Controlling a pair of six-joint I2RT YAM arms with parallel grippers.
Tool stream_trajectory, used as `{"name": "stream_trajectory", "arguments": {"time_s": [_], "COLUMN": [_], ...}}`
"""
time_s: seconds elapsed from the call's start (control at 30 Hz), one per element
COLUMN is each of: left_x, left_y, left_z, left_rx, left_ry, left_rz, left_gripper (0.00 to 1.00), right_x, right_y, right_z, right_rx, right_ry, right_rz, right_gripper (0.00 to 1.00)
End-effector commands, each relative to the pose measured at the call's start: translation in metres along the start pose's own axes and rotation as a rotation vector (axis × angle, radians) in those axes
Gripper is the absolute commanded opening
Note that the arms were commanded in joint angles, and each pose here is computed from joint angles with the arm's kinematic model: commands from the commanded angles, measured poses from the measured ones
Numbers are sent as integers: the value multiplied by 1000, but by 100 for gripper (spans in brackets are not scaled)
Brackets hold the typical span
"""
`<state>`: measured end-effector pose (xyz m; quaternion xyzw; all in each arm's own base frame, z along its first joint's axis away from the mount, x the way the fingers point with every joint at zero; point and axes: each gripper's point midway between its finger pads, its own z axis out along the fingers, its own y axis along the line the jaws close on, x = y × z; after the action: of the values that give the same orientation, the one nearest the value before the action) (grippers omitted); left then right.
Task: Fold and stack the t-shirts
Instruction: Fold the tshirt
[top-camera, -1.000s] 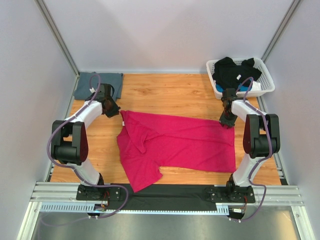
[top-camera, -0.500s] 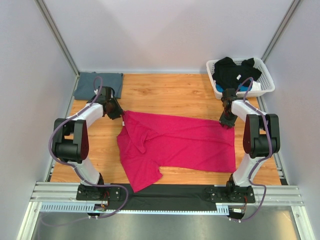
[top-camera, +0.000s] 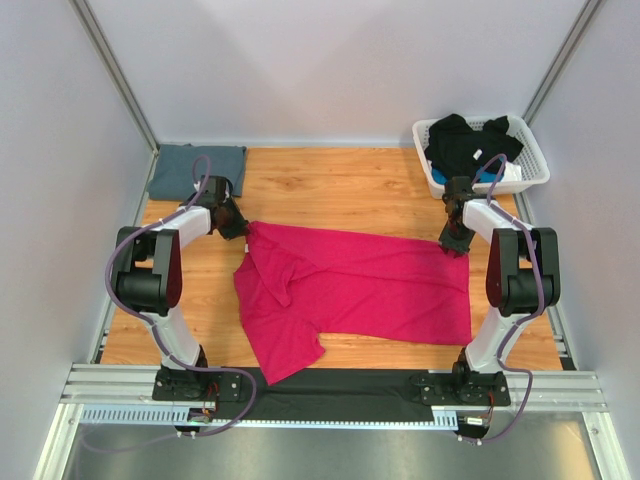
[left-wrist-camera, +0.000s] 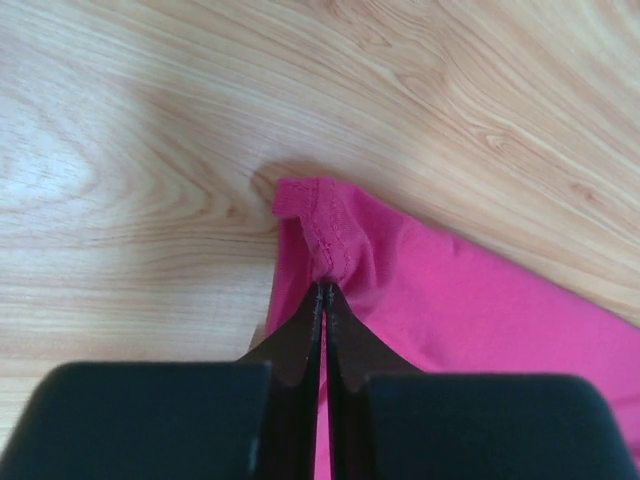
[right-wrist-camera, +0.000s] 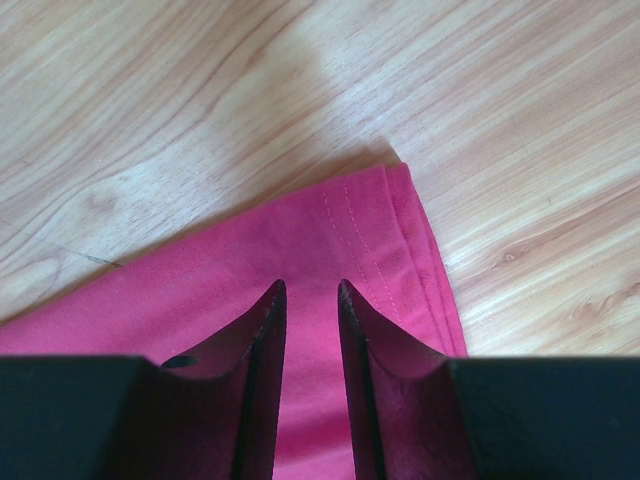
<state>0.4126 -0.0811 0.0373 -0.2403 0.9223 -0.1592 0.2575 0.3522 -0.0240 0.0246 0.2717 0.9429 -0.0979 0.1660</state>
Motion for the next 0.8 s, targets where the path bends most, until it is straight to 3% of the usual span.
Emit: {"name": "stream_trajectory", "arguments": {"time_s": [0.0,0.37,0.77], "left_x": [-21,-32,-4], "left_y": [-7,7,27], "left_z": [-5,-28,-31], "left_rx": [14,-47,-117], "left_ry": [-73,-158,-90], "left_rz": [14,-22,-92], "left_gripper": [0,0,0], "right_x": [-13,-14,-10], "right_y": [2,-1,-4], "right_z": [-3,-2,-1], "right_rx": [3,21,34], "right_ry": [-31,-30,-23], "right_rz": [5,2,4], "right_gripper": [29,29,29]}}
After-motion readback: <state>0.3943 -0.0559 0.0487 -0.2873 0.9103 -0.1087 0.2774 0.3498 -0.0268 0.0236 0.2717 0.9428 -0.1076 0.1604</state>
